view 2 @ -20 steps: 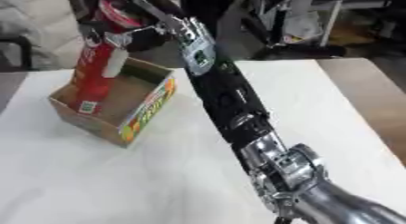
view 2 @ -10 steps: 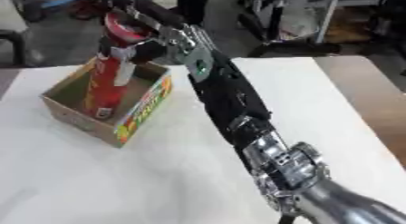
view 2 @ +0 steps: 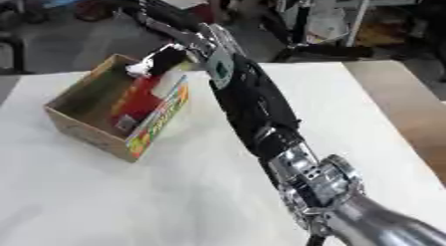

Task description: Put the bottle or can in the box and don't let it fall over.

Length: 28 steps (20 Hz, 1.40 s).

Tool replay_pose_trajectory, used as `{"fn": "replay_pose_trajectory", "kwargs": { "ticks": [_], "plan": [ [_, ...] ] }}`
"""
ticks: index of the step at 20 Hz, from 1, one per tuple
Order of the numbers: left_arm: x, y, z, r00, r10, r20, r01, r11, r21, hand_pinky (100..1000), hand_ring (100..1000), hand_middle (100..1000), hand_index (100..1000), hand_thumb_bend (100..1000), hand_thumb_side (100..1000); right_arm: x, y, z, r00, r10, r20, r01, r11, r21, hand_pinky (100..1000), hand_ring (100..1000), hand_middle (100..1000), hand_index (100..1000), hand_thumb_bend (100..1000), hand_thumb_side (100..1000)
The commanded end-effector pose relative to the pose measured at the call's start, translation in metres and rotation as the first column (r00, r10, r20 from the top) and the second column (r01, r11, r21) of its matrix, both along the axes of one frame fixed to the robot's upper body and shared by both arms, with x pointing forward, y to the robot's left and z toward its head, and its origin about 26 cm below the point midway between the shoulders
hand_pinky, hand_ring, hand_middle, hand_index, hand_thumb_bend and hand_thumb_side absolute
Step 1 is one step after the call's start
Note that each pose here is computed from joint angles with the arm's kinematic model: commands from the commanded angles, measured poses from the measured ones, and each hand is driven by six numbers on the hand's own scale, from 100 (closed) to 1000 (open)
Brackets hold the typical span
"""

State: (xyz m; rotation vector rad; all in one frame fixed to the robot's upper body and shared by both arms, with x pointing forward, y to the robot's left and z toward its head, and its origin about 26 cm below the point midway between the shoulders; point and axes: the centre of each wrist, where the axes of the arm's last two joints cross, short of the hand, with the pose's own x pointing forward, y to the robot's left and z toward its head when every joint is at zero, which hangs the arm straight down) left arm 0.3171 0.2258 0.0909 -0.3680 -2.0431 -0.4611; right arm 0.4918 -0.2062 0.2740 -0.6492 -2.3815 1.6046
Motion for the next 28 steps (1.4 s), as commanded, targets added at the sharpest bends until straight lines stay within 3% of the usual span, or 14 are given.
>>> {"fn": "replay_pose_trajectory", "kwargs": {
  "ticks": [1, 4, 8, 11, 12, 14, 16, 19, 20, 25, 28],
  "plan": [
    [0.000, 0.003, 0.006, 1.000, 0.007, 0.023, -0.007, 1.000, 0.005, 849, 805, 816, 1000, 313, 1000, -0.007, 0.004, 0.029, 0.994, 0.007, 0.106, -0.013, 0.998, 0.057, 1000, 1000, 1000, 1000, 391, 525],
    [-0.002, 0.006, 0.004, 1.000, 0.018, 0.015, -0.018, 1.000, 0.009, 849, 806, 816, 1000, 313, 1000, -0.008, 0.003, 0.034, 0.993, 0.000, 0.120, -0.018, 0.989, 0.147, 1000, 1000, 958, 1000, 232, 459],
    [-0.004, 0.013, -0.001, 0.999, 0.048, 0.003, -0.048, 0.999, 0.020, 850, 806, 816, 1000, 313, 1000, -0.012, -0.010, 0.036, 0.990, 0.001, 0.138, -0.034, 0.971, 0.237, 1000, 969, 935, 1000, 109, 412],
    [-0.005, 0.016, -0.002, 0.998, 0.059, 0.001, -0.059, 0.998, 0.023, 850, 806, 816, 1000, 314, 1000, -0.015, -0.015, 0.035, 0.991, 0.013, 0.132, -0.049, 0.961, 0.272, 1000, 966, 933, 1000, 101, 411],
    [-0.006, 0.018, -0.003, 0.998, 0.069, -0.003, -0.069, 0.997, 0.026, 851, 807, 816, 1000, 315, 1000, -0.015, -0.023, 0.029, 0.993, 0.003, 0.114, -0.036, 0.957, 0.289, 922, 899, 870, 1000, 100, 441],
    [-0.009, 0.030, -0.008, 0.993, 0.115, -0.020, -0.115, 0.993, 0.040, 852, 808, 816, 1000, 316, 1000, -0.029, -0.066, -0.015, 0.999, -0.029, 0.014, 0.020, 0.912, 0.410, 854, 838, 813, 976, 100, 513],
    [-0.012, 0.035, -0.011, 0.990, 0.140, -0.028, -0.139, 0.989, 0.049, 853, 810, 816, 1000, 316, 1000, -0.053, -0.098, -0.045, 0.995, -0.033, -0.089, 0.075, 0.851, 0.520, 841, 822, 806, 975, 100, 508],
    [-0.015, 0.043, -0.014, 0.984, 0.178, -0.032, -0.175, 0.983, 0.061, 854, 810, 816, 1000, 316, 1000, -0.094, -0.127, -0.087, 0.973, -0.011, -0.229, 0.151, 0.784, 0.602, 821, 806, 794, 966, 100, 606],
    [-0.016, 0.046, -0.015, 0.981, 0.190, -0.032, -0.188, 0.980, 0.066, 854, 810, 816, 1000, 317, 1000, -0.106, -0.139, -0.103, 0.956, -0.033, -0.293, 0.216, 0.754, 0.620, 811, 796, 785, 958, 100, 641],
    [-0.018, 0.050, -0.015, 0.976, 0.216, -0.019, -0.214, 0.973, 0.086, 856, 811, 816, 1000, 308, 1000, -0.160, -0.158, -0.153, 0.889, -0.012, -0.459, 0.371, 0.609, 0.702, 791, 779, 763, 945, 100, 738],
    [-0.018, 0.052, -0.015, 0.974, 0.226, -0.014, -0.224, 0.970, 0.090, 856, 812, 816, 1000, 306, 1000, -0.180, -0.157, -0.168, 0.862, 0.006, -0.508, 0.422, 0.548, 0.723, 786, 774, 758, 943, 100, 764]
  ]
}}
